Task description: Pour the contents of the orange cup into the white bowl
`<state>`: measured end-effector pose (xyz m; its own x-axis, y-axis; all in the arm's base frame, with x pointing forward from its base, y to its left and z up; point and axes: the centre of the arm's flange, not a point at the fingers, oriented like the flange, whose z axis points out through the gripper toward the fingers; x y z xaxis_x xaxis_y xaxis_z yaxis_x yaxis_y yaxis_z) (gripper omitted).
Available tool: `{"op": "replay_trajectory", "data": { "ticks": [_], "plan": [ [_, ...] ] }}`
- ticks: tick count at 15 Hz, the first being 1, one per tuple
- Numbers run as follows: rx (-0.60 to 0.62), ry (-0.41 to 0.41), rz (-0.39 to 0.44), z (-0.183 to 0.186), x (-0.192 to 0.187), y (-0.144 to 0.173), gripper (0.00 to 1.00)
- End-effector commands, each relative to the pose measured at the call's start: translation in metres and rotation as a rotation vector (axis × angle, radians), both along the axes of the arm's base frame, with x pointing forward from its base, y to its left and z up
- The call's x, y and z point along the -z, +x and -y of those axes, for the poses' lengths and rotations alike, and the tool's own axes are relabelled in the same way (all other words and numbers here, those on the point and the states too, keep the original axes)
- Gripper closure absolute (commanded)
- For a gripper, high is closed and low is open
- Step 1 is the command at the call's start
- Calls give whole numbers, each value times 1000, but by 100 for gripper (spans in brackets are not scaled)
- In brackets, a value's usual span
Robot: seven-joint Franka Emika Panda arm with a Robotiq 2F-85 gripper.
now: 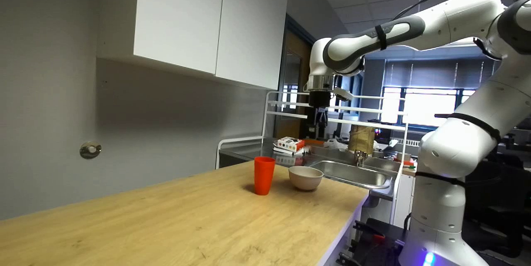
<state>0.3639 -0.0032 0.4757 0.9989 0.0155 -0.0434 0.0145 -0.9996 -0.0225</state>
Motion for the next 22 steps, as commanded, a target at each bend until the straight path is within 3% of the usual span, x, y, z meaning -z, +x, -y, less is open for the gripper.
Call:
{"op": "replay_trajectory", "data": {
  "ticks": [1,10,22],
  "plan": [
    [0,0,0,0,0,0,0],
    [16,-6,5,-4,0,6,0],
    [43,-21,70,-61,8,58,0]
  ]
}}
